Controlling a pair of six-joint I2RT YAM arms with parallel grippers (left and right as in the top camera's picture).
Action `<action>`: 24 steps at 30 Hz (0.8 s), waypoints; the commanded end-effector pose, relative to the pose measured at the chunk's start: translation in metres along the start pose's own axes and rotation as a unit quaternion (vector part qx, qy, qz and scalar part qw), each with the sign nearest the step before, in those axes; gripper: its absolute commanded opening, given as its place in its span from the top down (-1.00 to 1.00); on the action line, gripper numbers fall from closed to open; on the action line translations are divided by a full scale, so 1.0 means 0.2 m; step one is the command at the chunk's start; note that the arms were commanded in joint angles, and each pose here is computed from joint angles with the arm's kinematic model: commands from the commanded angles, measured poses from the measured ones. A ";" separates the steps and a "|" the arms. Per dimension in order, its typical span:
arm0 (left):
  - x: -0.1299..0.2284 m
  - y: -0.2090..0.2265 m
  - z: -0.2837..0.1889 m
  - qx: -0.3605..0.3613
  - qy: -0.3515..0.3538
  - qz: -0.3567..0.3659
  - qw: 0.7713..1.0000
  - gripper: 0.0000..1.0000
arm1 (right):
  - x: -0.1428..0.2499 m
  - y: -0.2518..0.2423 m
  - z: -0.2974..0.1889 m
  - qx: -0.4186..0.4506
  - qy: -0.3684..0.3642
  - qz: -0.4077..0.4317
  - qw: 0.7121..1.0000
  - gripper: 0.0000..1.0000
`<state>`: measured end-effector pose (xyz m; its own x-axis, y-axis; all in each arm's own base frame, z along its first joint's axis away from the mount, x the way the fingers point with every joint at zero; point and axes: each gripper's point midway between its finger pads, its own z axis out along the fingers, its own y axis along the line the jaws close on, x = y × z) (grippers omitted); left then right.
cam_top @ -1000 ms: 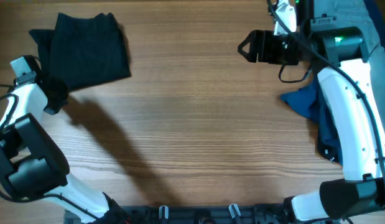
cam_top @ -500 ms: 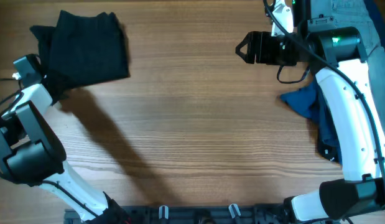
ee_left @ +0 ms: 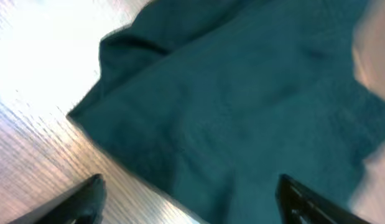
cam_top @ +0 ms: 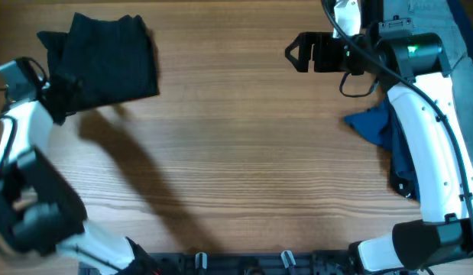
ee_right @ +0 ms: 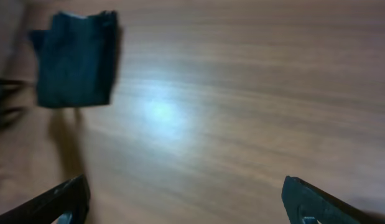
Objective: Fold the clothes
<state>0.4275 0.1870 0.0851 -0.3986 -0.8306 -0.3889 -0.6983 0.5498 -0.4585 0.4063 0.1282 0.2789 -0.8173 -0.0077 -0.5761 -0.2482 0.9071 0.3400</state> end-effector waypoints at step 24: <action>0.64 -0.03 -1.67 0.073 -0.071 0.053 0.993 -0.99 | -0.20 -0.19 -0.43 0.192 -0.141 -0.053 0.970 -1.00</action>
<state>0.1831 0.0474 0.3054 -0.3627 -0.7616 -0.5371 -0.5634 0.6382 -0.5247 0.3985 0.0577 0.3603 -0.5939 -0.0239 -0.8041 -0.0689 0.9974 0.0212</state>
